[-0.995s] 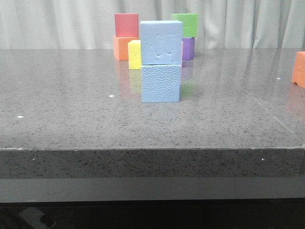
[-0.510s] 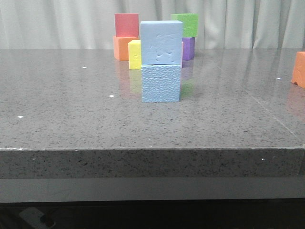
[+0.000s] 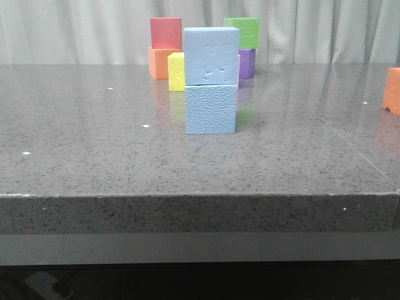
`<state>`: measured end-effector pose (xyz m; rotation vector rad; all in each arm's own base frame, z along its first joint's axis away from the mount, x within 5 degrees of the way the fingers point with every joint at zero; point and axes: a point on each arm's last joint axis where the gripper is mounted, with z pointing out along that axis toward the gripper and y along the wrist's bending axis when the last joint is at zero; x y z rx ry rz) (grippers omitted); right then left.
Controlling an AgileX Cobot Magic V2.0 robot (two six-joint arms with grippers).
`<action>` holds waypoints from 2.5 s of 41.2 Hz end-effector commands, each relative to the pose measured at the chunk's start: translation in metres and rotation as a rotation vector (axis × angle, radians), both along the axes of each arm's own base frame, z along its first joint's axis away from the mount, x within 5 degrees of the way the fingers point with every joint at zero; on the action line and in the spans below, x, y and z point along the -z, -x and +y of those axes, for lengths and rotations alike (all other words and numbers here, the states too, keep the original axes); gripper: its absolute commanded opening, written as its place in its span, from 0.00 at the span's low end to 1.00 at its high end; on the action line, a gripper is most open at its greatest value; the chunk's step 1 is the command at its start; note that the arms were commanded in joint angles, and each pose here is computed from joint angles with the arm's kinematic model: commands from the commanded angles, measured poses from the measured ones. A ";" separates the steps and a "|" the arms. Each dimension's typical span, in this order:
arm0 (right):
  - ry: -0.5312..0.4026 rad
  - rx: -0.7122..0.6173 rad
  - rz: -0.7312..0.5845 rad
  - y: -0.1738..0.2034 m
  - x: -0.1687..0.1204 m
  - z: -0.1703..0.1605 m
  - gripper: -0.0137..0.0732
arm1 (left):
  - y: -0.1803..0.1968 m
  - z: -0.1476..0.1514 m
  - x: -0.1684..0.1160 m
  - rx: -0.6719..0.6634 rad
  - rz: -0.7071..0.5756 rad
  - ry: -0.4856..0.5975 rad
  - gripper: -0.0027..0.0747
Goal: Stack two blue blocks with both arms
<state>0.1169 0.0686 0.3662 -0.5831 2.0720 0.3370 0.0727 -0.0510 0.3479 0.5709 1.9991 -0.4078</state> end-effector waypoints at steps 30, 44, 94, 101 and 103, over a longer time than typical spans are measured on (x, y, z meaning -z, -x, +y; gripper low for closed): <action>-0.037 0.010 -0.103 -0.002 -0.015 -0.001 0.16 | -0.003 -0.002 -0.017 0.001 -0.112 0.071 0.07; -0.037 0.010 -0.103 -0.002 -0.015 -0.001 0.02 | -0.003 -0.002 -0.017 0.001 -0.111 0.073 0.01; -0.037 0.010 -0.102 -0.002 -0.015 -0.001 0.02 | 0.018 0.047 0.114 -0.522 -0.511 0.212 0.01; -0.036 0.010 -0.101 -0.002 -0.015 -0.001 0.02 | 0.019 0.047 0.132 -0.515 -0.574 0.231 0.01; -0.037 0.010 -0.102 -0.002 -0.015 -0.001 0.02 | 0.019 0.047 0.132 -0.516 -0.588 0.216 0.01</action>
